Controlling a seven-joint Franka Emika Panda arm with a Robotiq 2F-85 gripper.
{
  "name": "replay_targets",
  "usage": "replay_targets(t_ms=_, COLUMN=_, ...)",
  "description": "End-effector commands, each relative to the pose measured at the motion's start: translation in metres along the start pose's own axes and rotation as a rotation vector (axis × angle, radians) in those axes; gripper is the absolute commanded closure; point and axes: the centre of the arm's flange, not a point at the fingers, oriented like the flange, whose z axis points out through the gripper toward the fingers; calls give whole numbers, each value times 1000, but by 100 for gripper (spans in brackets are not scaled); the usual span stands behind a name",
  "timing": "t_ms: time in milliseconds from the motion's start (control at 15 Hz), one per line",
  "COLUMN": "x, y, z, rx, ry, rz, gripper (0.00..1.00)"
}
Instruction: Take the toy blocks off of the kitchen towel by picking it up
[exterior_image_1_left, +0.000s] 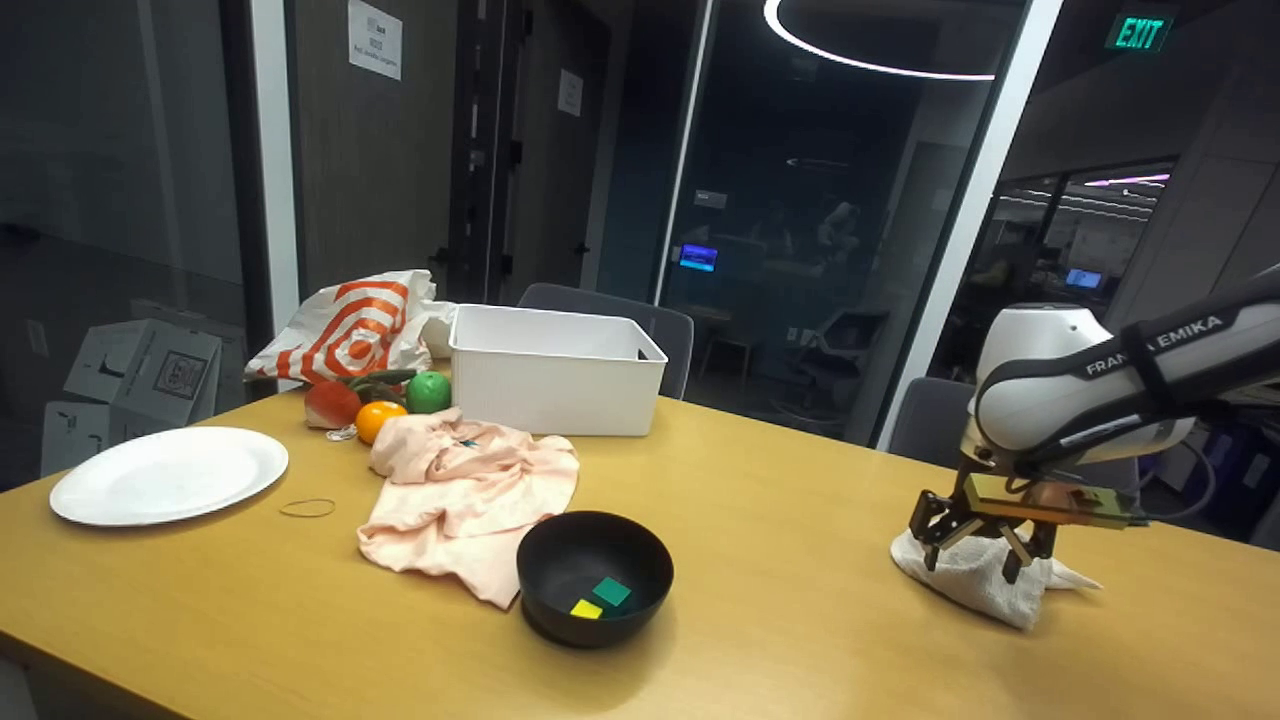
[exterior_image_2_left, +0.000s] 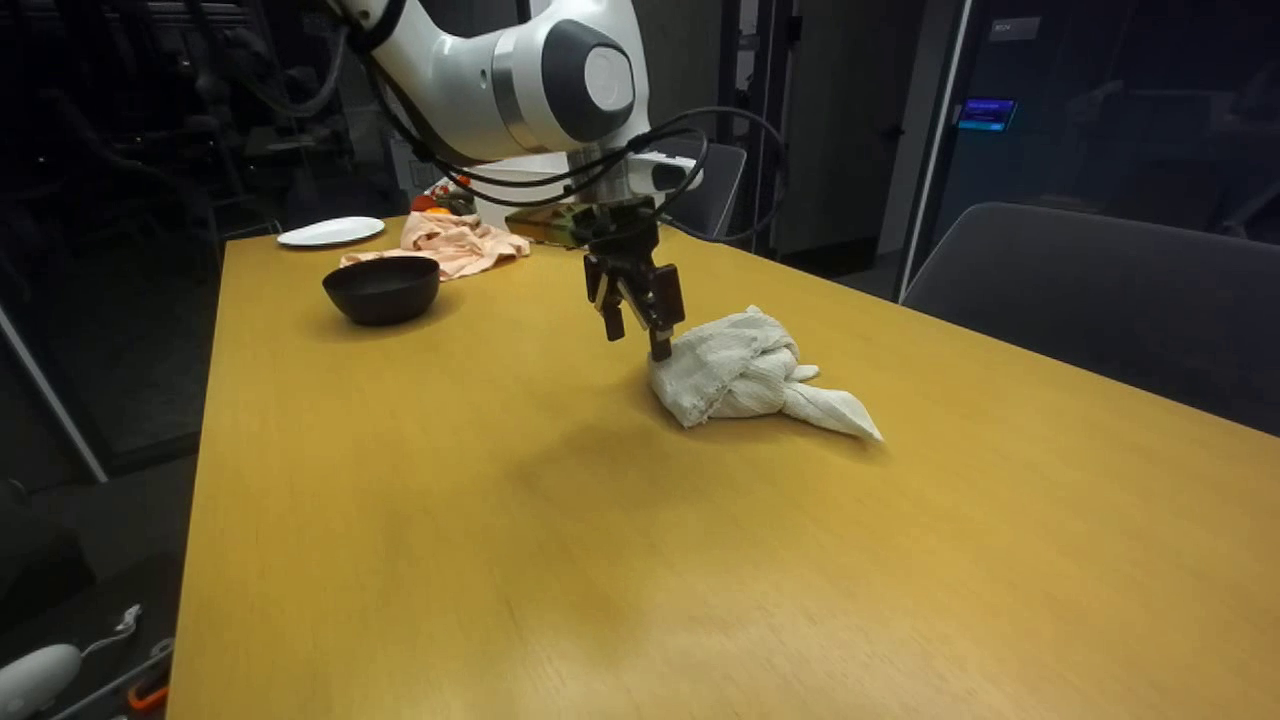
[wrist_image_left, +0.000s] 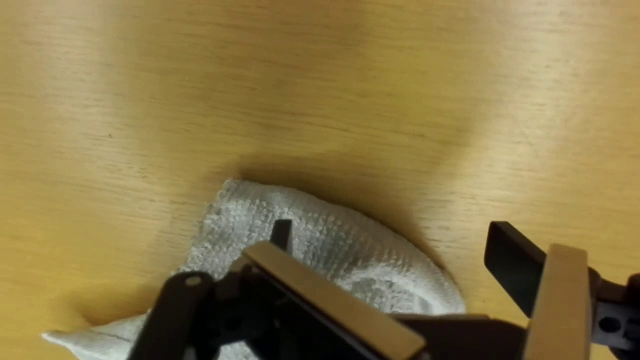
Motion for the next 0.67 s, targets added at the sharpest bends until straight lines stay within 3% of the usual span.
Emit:
replay_targets(t_ms=0, x=19, y=-5, z=10, rx=16, ry=102, rz=138, gripper=0)
replay_targets(t_ms=200, x=25, y=-8, z=18, rx=-13, ry=199, rz=190, gripper=0)
replay_targets(t_ms=400, x=25, y=-8, z=24, rx=-50, ry=207, rz=238, gripper=0)
replay_targets(t_ms=467, x=23, y=-7, z=23, rx=-51, ry=208, rz=248, gripper=25)
replay_targets(t_ms=533, x=22, y=-9, z=22, rx=-49, ry=216, rz=243, gripper=26)
replay_targets(t_ms=600, x=21, y=-11, z=20, rx=-54, ry=224, rz=243, gripper=35)
